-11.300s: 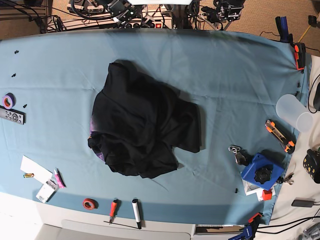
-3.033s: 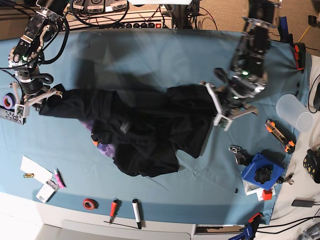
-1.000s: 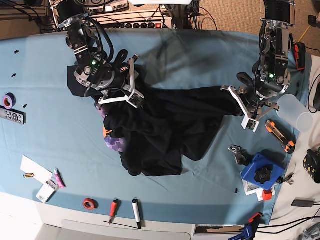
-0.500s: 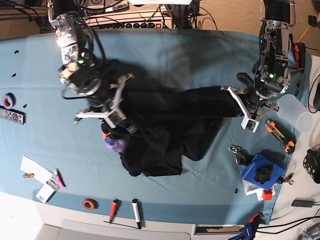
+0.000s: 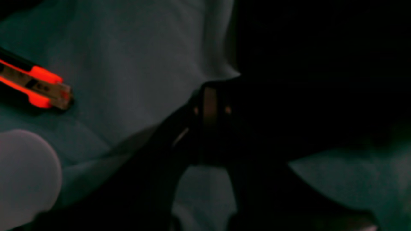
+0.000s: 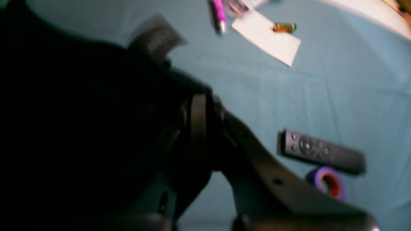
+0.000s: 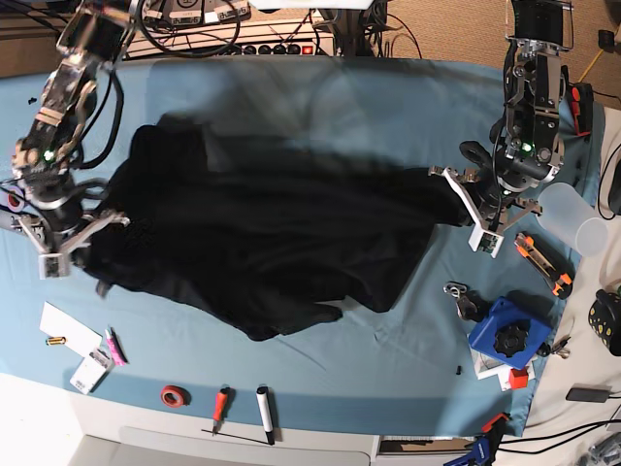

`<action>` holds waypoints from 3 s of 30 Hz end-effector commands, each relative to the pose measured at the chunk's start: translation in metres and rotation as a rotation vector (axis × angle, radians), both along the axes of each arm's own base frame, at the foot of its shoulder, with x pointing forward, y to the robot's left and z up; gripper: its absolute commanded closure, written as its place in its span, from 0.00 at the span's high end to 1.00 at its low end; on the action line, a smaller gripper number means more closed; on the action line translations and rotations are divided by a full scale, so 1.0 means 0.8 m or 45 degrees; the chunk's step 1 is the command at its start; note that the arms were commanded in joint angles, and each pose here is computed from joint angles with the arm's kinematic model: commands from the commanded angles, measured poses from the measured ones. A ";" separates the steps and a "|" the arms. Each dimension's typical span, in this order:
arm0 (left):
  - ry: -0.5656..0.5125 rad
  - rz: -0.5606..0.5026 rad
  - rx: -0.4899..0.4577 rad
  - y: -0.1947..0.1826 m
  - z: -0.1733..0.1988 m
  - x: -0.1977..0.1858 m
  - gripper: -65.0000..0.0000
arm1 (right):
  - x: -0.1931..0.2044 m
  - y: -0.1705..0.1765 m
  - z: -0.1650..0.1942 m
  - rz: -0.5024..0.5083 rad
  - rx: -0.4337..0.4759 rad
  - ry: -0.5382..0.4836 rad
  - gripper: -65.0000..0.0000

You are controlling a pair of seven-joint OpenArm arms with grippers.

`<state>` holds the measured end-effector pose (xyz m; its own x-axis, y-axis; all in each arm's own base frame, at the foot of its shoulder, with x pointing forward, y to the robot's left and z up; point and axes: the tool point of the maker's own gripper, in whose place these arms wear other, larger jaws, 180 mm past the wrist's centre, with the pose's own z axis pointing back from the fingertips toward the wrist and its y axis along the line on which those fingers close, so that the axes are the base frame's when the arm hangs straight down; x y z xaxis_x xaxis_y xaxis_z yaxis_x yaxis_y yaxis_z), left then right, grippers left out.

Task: Layout the t-shirt on the table in an organized manner, then fold the t-shirt properly
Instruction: 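Regrasp the shirt with the right gripper and pull it outward, then lift the shirt high with both grippers, shaking it out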

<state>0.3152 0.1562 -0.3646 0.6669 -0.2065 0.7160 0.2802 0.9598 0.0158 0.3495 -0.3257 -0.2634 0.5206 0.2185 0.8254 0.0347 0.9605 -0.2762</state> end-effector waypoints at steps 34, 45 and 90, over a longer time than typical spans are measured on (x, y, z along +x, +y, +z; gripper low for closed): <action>-0.051 0.012 0.012 0.007 0.013 0.008 0.00 | 0.051 -0.094 0.050 -0.075 0.619 -0.258 0.31; -0.052 0.016 -0.028 -0.006 0.012 0.008 0.00 | -0.072 -0.111 0.059 0.019 0.937 -0.342 0.31; 0.168 0.018 -0.181 -0.052 -0.027 -0.039 0.00 | -0.144 0.056 -0.071 0.222 1.092 0.133 0.00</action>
<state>0.2794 0.1132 -0.3937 0.7737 -0.0967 0.6261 0.2517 0.9539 -0.1637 0.2247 -0.2741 -0.3377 0.6635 -0.3793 0.6449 -0.0838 0.8188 0.5679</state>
